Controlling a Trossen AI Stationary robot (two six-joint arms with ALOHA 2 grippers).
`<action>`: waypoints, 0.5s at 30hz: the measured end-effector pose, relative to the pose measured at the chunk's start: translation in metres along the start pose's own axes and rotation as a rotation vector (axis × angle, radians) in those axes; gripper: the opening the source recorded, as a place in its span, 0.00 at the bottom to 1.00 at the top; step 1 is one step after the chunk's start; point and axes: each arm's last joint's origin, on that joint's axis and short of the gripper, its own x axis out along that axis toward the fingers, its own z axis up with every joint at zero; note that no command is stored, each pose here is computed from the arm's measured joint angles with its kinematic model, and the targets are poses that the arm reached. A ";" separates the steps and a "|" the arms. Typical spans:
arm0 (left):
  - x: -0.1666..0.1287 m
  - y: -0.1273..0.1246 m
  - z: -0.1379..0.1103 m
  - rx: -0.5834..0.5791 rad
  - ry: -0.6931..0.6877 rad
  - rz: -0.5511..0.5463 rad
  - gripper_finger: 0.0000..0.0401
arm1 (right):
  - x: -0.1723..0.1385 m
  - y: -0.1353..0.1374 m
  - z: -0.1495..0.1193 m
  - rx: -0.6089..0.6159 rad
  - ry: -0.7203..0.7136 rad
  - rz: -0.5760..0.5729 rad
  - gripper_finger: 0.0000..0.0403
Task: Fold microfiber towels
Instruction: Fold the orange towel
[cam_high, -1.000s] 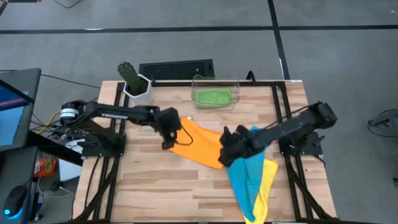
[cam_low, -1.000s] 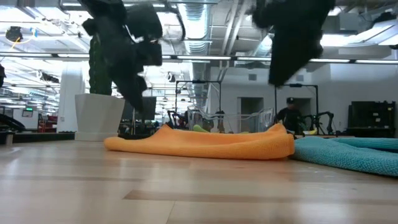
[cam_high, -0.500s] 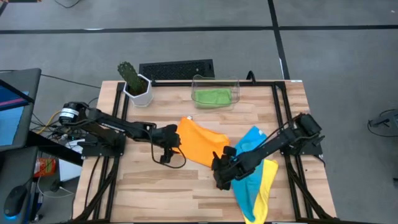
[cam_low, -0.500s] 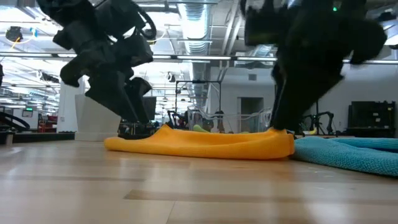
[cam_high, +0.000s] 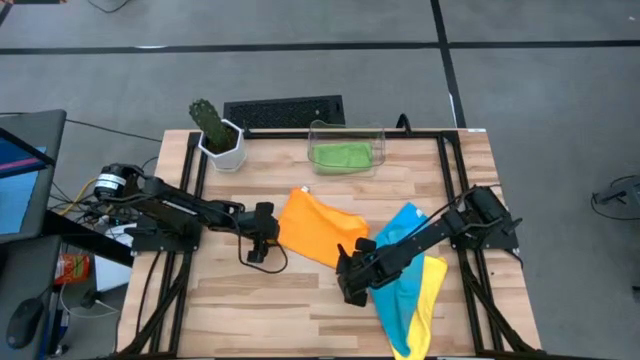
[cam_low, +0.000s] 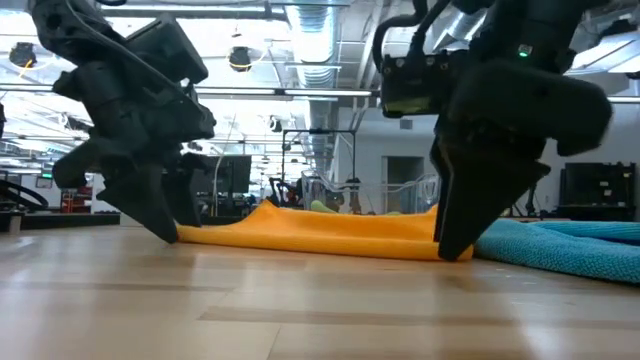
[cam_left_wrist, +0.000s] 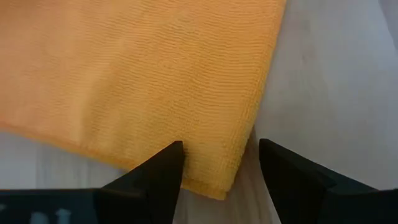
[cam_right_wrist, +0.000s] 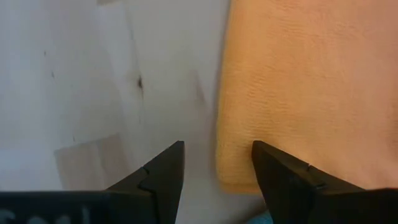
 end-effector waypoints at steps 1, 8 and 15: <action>0.000 0.000 -0.001 -0.004 0.001 0.012 0.50 | 0.000 0.000 0.000 0.011 0.001 0.003 0.51; 0.001 0.001 -0.003 -0.009 0.013 0.025 0.32 | 0.000 0.000 -0.001 0.039 0.018 0.008 0.27; 0.001 -0.002 -0.009 -0.130 0.056 0.004 0.02 | 0.000 0.000 0.002 0.006 0.014 0.042 0.03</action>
